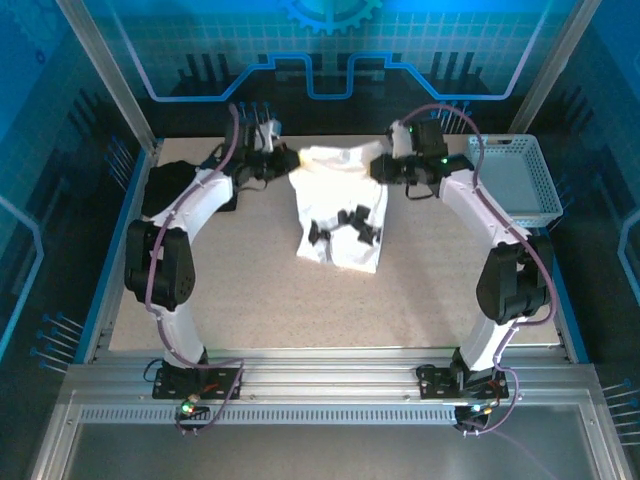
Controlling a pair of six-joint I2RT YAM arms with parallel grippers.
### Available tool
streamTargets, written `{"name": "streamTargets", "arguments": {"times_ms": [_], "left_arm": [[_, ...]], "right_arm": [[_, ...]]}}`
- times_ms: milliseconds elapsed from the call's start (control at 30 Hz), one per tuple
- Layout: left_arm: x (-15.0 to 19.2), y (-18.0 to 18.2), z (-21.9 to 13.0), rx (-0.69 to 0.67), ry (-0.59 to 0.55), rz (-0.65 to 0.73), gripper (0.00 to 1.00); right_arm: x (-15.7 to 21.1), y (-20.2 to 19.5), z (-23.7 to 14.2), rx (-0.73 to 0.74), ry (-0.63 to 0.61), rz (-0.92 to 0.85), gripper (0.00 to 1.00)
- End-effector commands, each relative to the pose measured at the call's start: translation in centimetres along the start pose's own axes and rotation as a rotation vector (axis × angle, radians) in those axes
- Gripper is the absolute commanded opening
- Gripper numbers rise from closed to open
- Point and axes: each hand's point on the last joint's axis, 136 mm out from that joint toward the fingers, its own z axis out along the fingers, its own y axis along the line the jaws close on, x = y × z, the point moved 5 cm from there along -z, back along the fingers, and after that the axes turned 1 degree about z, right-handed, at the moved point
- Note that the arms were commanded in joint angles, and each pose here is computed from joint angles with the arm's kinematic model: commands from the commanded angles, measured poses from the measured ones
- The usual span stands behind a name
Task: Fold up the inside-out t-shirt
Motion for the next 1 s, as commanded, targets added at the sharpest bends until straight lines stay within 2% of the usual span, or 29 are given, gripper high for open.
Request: {"name": "streamTargets", "arguments": {"times_ms": [0,133,233,300,433,567,667,800,967], "left_arm": [[-4.7,-4.6,-3.1,0.097,-0.118,0.089,0.00],[-5.2,-6.5,-4.8,0.136,-0.145,0.145,0.00],[-2.9,-5.4,-5.1,0.147,-0.139,0.148,0.00],[-0.6,-4.2,-5.3,0.145,-0.129,0.135,0.00],[6.2,-1.4,-5.7,0.161,-0.085,0.070,0.00],[13.3,-0.3,-7.7,0.140,0.001,0.032,0.00],[16.8,0.1,-9.4,0.097,0.033,0.018,0.00],[18.8,1.4,-9.9,0.019,0.081,-0.015,0.00],[17.7,3.9,-7.9,-0.106,0.116,-0.086,0.00]], "right_arm": [[-6.0,1.9,-3.4,-0.032,-0.180,-0.123,0.00],[-7.0,3.5,-4.3,-0.095,-0.215,-0.195,0.00],[-4.5,3.5,-3.3,-0.122,-0.171,-0.208,0.00],[-1.9,3.0,-2.4,-0.129,-0.128,-0.200,0.01],[4.8,1.8,-1.6,-0.127,-0.030,-0.124,0.04],[12.2,1.8,-1.7,-0.126,0.087,-0.037,0.04],[16.5,2.1,-1.7,-0.125,0.166,0.019,0.04],[18.4,1.9,-1.3,-0.091,0.250,0.051,0.04],[17.2,-0.2,1.1,0.032,0.363,0.101,0.04]]}}
